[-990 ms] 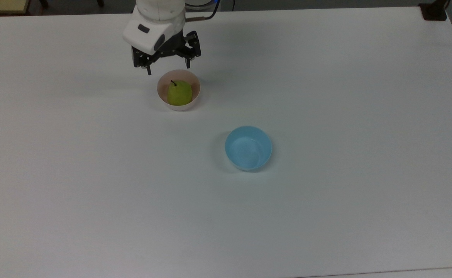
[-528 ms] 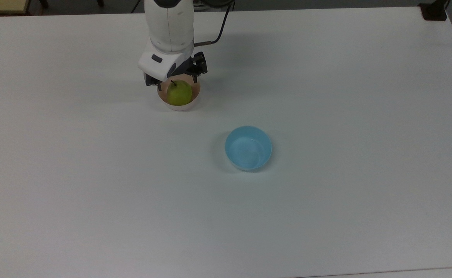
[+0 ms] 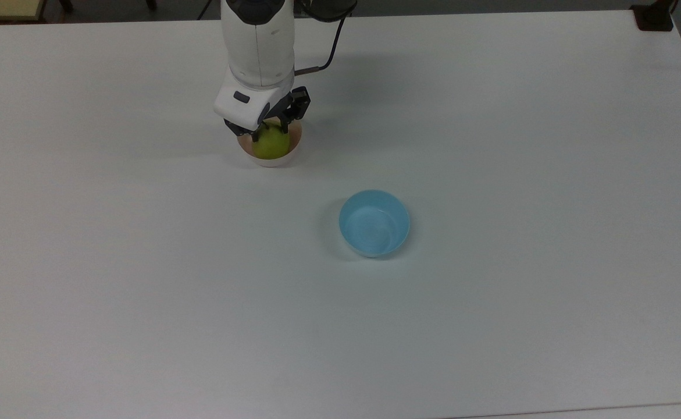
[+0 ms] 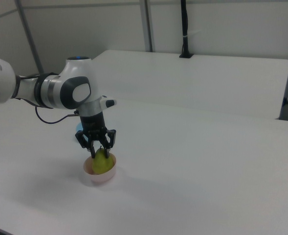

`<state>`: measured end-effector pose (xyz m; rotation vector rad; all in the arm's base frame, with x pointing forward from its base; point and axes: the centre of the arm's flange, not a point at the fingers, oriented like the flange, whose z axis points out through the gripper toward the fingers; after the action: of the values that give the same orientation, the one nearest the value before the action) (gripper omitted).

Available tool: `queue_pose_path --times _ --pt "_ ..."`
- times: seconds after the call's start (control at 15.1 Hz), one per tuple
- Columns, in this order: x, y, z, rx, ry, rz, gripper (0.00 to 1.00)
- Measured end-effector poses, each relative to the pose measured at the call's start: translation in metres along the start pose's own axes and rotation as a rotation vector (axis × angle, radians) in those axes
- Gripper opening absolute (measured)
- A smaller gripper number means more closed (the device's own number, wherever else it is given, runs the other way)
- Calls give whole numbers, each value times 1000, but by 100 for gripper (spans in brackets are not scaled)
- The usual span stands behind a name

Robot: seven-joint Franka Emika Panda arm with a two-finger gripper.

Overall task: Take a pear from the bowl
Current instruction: 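Lower the gripper around the pear and close on its neck, then lift the pear up out of the pink bowl and carry it aside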

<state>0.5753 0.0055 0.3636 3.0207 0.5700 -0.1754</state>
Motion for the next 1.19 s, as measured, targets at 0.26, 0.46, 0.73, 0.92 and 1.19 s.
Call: queue_pose_path --times 0.26,0.46,0.73,0.92,1.19 --pt "2 0 -2 -7 21 -4 48" --pt "2 0 -2 -7 22 -5 48" --pt "-2 0 -11 -10 26 -3 48" --pt "-13 -1 -44 -21 45 2 48" --pt "-27 4 -100 -39 80 19 48"
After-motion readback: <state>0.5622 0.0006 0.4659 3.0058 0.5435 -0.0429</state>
